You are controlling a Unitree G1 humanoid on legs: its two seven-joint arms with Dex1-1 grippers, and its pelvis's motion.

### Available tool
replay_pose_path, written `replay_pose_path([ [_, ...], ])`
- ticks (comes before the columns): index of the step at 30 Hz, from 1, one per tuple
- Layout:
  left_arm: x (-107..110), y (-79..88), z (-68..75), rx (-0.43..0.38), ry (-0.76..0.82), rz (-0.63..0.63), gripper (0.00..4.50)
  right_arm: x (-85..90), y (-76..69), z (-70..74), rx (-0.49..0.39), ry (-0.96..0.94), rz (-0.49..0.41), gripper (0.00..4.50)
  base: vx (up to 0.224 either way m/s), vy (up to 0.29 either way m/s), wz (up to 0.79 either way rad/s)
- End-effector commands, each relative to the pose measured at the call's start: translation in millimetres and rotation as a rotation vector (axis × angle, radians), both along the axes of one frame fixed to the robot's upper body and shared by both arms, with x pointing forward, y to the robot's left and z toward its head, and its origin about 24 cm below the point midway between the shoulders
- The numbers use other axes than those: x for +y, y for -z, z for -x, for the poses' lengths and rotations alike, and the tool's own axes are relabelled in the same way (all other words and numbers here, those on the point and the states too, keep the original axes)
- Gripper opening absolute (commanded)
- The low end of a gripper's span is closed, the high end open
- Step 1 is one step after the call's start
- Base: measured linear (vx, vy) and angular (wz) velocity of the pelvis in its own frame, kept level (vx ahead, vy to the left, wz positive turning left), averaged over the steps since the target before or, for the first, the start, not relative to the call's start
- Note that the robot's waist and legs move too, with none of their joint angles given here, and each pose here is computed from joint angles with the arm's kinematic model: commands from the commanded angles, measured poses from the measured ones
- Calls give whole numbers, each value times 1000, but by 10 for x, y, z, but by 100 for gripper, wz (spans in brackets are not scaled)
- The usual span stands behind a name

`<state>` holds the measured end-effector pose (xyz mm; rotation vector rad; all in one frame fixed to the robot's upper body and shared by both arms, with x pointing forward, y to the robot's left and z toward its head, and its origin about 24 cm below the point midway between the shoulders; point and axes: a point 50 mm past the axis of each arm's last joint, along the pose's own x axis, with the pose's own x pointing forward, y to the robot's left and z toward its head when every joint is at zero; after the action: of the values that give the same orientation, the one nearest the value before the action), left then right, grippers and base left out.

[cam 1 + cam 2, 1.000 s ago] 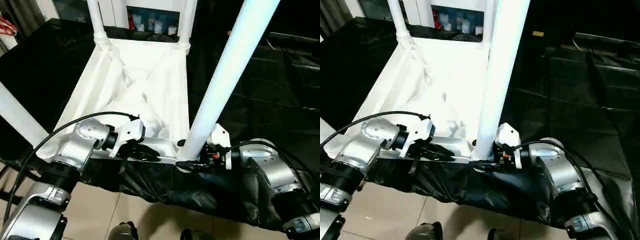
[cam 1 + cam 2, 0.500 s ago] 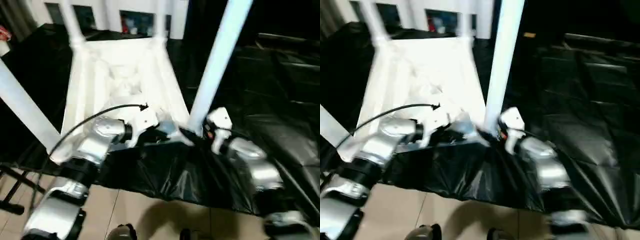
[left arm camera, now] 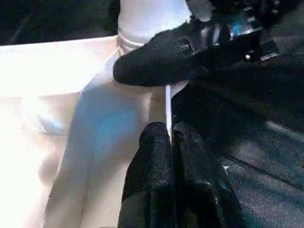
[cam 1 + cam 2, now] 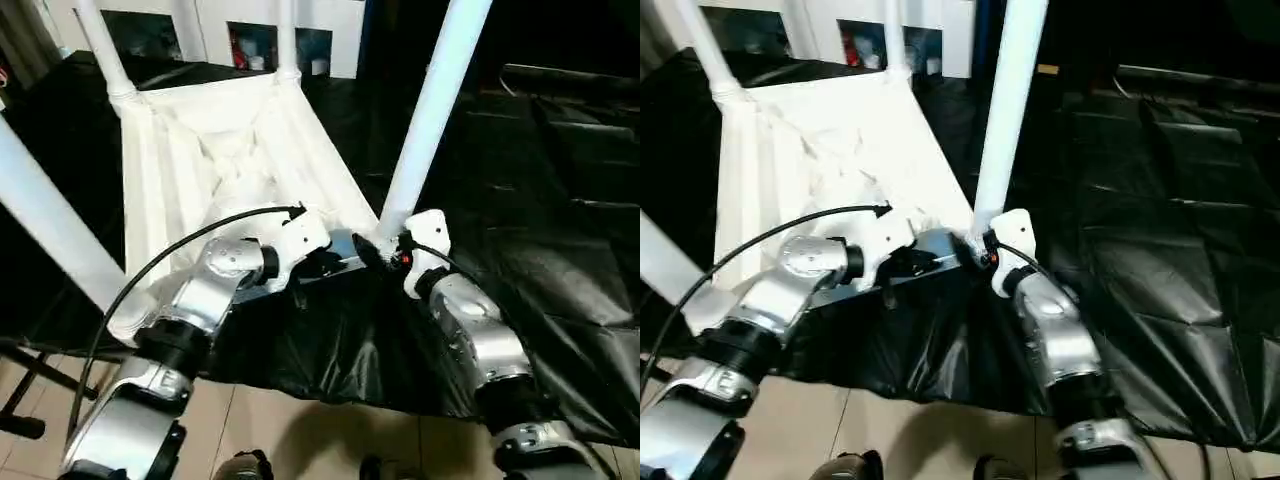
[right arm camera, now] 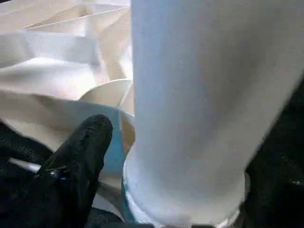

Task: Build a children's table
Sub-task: Rotate leg to tighten

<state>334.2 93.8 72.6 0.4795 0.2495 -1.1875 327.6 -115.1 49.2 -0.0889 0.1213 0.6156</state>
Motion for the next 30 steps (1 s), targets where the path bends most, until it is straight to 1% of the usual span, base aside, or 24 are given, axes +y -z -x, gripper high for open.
replay_pose_path([
  [1, -220, 152, 198, 74, 189, -15, 0, 310, 224, 184, 112, -266, 61, 387, 64, -27, 1],
  [4, -129, 167, 230, 100, 234, -37, 0, 207, 196, 191, 103, -350, 94, 387, 69, -34, 1],
  [5, -41, 172, 226, 114, 248, -58, 0, 118, 164, 210, 105, -439, 112, 387, 69, -40, 1],
  [8, 34, 156, 222, 128, 266, -62, 0, 39, 130, 237, 110, -525, 128, 387, 17, -13, 0],
  [9, 34, 156, 222, 128, 266, -62, 0, 39, 130, 237, 110, -525, 128, 387, 0, 0, 0],
  [10, 96, 132, 218, 140, 280, -62, 0, -17, 101, 272, 116, -594, 139, 387, 0, 0, 0],
  [12, 123, 120, 215, 144, 286, -61, 0, -42, 88, 288, 119, -623, 141, 387, 0, 0, 0],
  [14, 195, 88, 205, 148, 298, -61, 0, -112, 58, 335, 129, -706, 151, 387, 0, 0, 0],
  [15, 195, 88, 205, 148, 298, -61, 0, -112, 58, 335, 129, -706, 151, 387, 0, 0, 0],
  [17, 278, 58, 224, 176, 341, -62, 0, -188, 40, 399, 147, -802, 182, 387, 0, 0, 0],
  [18, 284, 55, 228, 179, 346, -62, 0, -193, 40, 404, 148, -809, 184, 363, 0, 0, 0],
  [20, 343, 50, 257, 211, 377, -75, 0, -225, 43, 439, 157, -862, 216, 356, 0, 0, 0],
  [22, 356, 49, 263, 216, 384, -79, 0, -229, 44, 444, 158, -869, 223, 350, 0, 0, 0],
  [23, 367, 49, 265, 219, 387, -83, 0, -231, 47, 447, 161, -875, 229, 337, 0, 0, 0],
  [24, 395, 49, 269, 228, 393, -91, 0, -234, 56, 456, 167, -887, 242, 313, 0, 0, 0],
  [26, 409, 47, 269, 232, 395, -94, 0, -232, 60, 462, 170, -893, 244, 308, 0, 0, 0],
  [27, 414, 47, 252, 221, 380, -96, 0, -203, 72, 477, 174, -897, 232, 308, 0, 0, 0],
  [28, 414, 47, 252, 221, 380, -96, 0, -203, 72, 477, 174, -897, 232, 291, 0, 0, 0],
  [30, 396, 52, 230, 208, 357, -87, 0, -164, 91, 500, 181, -897, 206, 279, 0, 0, 0],
])
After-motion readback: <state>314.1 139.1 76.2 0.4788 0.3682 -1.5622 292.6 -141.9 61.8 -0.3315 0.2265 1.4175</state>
